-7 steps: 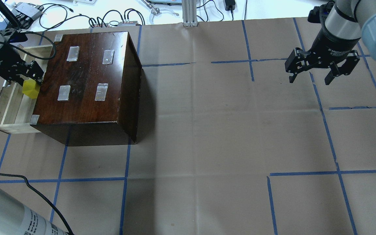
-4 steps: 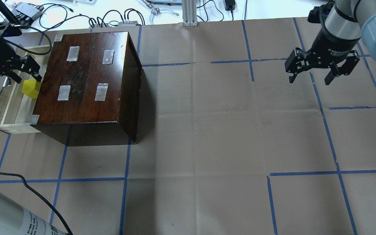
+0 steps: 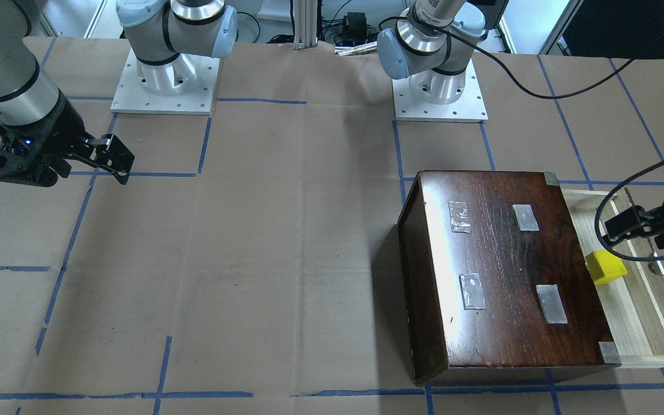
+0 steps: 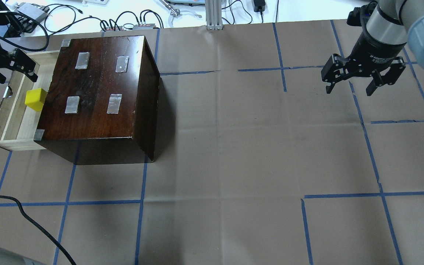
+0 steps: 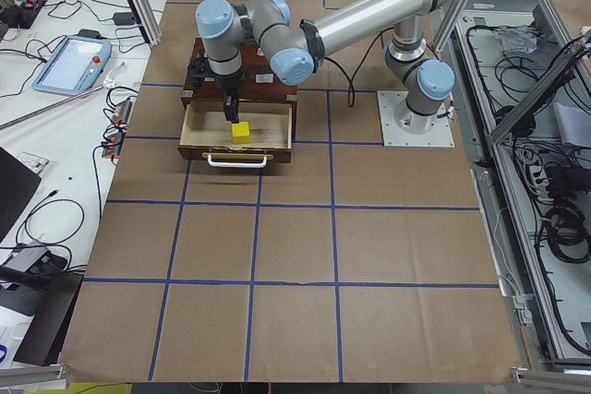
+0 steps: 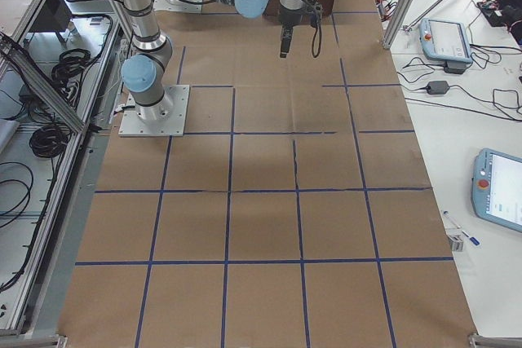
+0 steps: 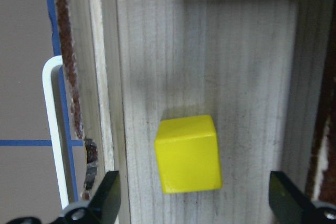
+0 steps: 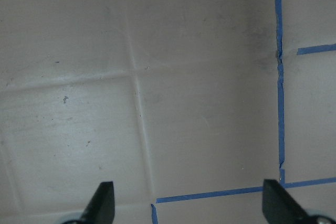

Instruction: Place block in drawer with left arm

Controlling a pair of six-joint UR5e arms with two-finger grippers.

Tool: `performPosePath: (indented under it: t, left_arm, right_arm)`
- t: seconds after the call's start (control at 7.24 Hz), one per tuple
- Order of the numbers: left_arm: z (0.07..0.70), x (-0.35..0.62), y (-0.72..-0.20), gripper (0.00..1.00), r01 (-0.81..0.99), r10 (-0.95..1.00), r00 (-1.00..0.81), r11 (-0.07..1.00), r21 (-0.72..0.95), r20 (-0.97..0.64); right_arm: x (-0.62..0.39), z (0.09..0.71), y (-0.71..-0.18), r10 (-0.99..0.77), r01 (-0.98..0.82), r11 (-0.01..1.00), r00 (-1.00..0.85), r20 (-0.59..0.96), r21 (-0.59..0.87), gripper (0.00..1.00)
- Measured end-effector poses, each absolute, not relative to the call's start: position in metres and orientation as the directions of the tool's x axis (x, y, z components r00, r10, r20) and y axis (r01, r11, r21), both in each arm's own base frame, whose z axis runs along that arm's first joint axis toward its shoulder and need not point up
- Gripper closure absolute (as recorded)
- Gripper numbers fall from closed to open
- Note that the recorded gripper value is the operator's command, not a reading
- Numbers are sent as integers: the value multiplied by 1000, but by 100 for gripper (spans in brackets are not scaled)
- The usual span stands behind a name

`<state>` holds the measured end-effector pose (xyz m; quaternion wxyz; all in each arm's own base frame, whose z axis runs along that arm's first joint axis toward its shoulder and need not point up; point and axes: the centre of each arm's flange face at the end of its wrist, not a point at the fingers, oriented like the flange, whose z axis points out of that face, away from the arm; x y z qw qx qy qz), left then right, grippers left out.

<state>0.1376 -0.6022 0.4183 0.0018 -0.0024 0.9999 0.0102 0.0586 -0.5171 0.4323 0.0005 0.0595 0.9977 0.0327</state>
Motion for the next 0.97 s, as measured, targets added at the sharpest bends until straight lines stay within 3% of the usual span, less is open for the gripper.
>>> performPosePath:
  t: [0.41,0.97]
  left_arm:
    - [454,12,-574,1,4,5,-1000,1000,12,-11]
    - [454,-126,-546,1,46,46,-999,998,43,-12]
  right_arm:
    - [59,432,-517,119,119,991,-993,3,65,0]
    - [59,432,-517,119,118,991,-993,3,65,0]
